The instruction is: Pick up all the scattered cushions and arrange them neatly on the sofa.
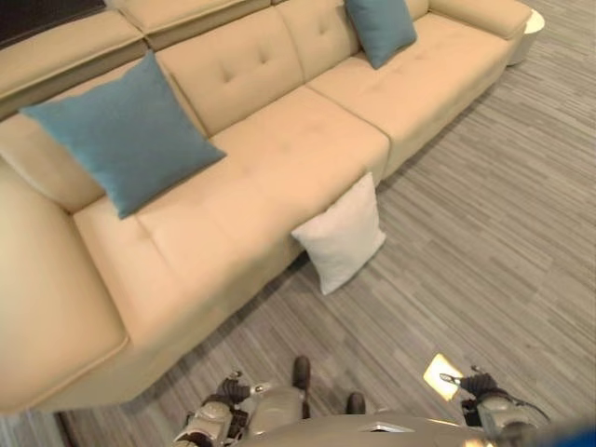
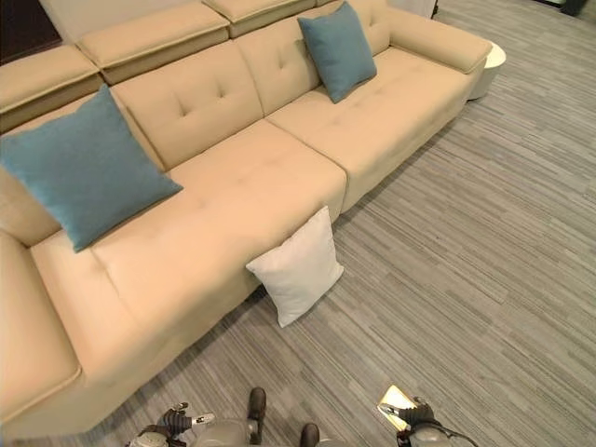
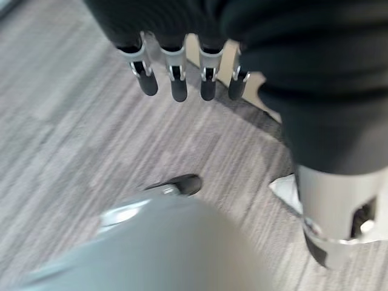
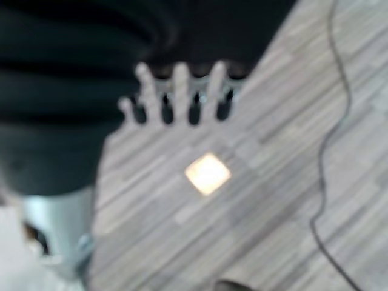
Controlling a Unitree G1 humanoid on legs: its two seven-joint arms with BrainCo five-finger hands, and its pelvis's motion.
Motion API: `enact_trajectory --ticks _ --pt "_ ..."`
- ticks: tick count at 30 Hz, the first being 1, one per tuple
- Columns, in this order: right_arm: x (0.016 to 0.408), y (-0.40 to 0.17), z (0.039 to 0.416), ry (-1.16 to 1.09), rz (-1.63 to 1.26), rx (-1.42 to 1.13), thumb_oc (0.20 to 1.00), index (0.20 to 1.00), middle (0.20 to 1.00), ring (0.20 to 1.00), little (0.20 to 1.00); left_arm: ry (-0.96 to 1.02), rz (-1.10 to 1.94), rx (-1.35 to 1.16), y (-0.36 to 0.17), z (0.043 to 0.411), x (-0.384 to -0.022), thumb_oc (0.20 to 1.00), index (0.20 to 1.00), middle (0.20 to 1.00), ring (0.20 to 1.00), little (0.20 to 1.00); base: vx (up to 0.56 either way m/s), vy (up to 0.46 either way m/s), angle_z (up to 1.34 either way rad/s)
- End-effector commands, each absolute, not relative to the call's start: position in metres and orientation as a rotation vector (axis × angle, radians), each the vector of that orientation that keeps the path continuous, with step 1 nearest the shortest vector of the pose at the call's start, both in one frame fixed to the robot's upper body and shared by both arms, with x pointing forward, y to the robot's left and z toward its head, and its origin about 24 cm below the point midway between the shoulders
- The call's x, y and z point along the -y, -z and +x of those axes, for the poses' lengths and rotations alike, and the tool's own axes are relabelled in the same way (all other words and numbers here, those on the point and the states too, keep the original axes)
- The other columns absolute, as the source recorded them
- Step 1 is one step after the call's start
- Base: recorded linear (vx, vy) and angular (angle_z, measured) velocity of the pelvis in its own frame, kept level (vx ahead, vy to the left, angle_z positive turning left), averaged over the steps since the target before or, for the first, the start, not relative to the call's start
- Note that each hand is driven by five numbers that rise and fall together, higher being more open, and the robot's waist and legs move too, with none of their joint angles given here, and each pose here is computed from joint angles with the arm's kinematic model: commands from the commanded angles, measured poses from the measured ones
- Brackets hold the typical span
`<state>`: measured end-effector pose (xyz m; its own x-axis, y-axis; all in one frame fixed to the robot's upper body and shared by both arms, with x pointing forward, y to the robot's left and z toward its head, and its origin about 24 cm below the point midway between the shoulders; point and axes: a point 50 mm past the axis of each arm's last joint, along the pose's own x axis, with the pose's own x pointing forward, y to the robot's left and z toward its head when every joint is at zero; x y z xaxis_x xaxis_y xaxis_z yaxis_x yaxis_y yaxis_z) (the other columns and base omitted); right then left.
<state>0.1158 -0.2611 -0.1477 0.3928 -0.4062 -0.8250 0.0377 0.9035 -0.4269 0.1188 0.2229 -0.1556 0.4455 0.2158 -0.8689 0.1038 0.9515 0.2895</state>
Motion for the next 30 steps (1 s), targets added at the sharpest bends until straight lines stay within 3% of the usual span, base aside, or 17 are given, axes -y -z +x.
enact_trajectory --ticks 1,11,30 --pt "0.267 0.141 0.13 0.267 -0.418 -1.089 1.0 1.0 1.0 1.0 1.0 -0.122 0.339 -1.104 0.153 0.121 -0.232 1.0 1.0 1.0 1.0 1.0 0.14 0.103 -0.78" --pt "0.273 0.132 0.149 0.261 -0.462 -1.038 1.0 1.0 1.0 1.0 1.0 -0.122 0.353 -1.086 0.151 0.127 -0.234 1.0 1.0 1.0 1.0 1.0 0.14 -0.064 -0.15" --pt "0.276 0.132 0.141 0.273 -0.457 -1.027 1.0 1.0 1.0 1.0 1.0 -0.091 0.323 -1.116 0.157 0.12 -0.221 1.0 1.0 1.0 1.0 1.0 0.06 -0.18 0.21"
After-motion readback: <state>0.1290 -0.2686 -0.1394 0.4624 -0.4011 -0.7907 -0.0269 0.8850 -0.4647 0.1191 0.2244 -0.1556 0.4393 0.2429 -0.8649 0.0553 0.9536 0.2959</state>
